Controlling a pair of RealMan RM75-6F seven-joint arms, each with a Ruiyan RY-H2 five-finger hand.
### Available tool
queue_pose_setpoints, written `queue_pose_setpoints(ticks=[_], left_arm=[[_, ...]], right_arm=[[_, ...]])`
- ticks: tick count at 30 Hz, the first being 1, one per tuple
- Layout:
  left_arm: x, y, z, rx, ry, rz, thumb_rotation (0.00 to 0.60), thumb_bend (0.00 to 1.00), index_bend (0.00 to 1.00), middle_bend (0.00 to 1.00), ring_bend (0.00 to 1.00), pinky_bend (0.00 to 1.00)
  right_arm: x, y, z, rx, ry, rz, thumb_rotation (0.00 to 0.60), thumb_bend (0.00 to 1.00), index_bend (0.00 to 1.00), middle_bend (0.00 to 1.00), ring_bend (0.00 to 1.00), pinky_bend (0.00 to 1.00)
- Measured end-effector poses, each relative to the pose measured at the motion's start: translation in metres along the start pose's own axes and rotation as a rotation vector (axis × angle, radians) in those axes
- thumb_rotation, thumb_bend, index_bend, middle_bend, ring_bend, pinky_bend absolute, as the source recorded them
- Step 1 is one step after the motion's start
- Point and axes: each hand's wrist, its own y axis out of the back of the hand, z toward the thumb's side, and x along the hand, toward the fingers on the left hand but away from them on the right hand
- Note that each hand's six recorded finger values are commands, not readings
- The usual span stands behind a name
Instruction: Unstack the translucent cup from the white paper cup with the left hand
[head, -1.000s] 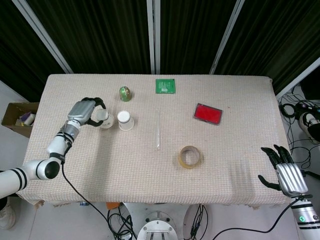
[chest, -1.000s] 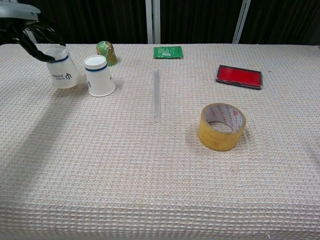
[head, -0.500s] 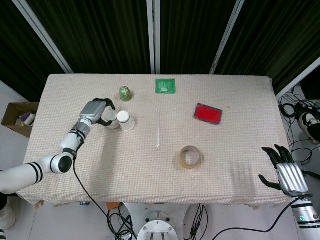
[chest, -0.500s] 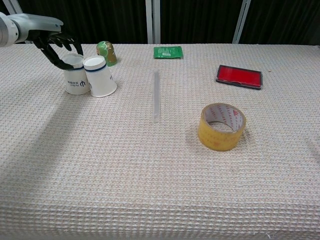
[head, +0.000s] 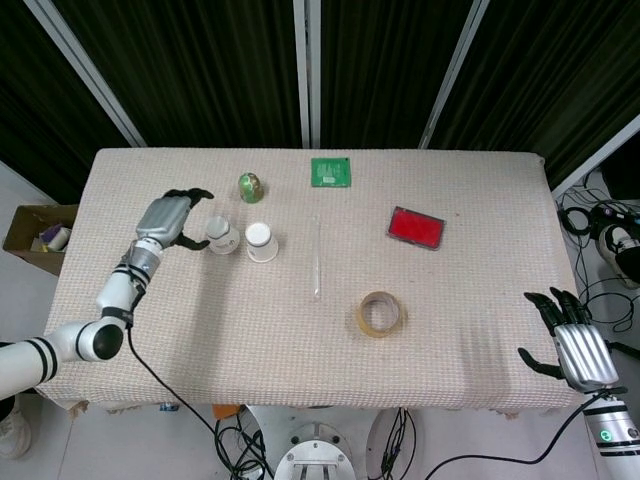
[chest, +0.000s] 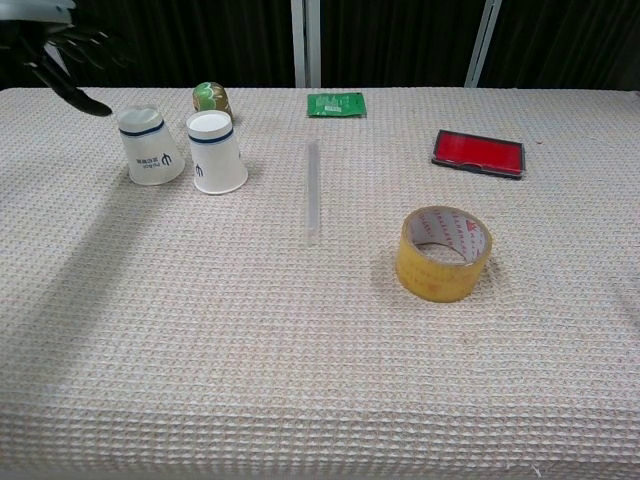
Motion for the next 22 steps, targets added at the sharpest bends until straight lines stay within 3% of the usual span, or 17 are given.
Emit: queue_pose_setpoints(ticks=[5, 13, 18, 22], left_arm=[[-0.047, 0.022, -0.046, 0.021, 0.065, 0.104, 0.6, 0.2, 0.19, 0.15, 0.15, 0.12], [-0.131, 0.033, -0.114, 0.117, 0.197, 0.282, 0.6, 0.2, 0.22, 0.15, 0.15, 0.12], [-0.203, 0.021, -0.143, 0.195, 0.275, 0.389, 0.6, 0.2, 0.23, 0.15, 0.15, 0.12], [-0.255, -0.004, -0.154, 0.232, 0.308, 0.398, 0.6, 0.2, 0.23, 0.15, 0.15, 0.12]], right_arm=[[0.0, 0.002, -0.001, 0.002, -0.002, -0.005, 0.6, 0.18, 0.13, 0.17, 0.0, 0.07], [-0.002, 0.009, -0.001, 0.012, -0.001, -0.025, 0.6, 0.18, 0.13, 0.17, 0.0, 0.07], [-0.004, 0.011, 0.005, 0.026, 0.013, -0.029, 0.6, 0.18, 0.13, 0.17, 0.0, 0.07], [-0.007, 0.01, 0.011, 0.035, 0.023, -0.022, 0.6, 0.18, 0.13, 0.17, 0.0, 0.07]])
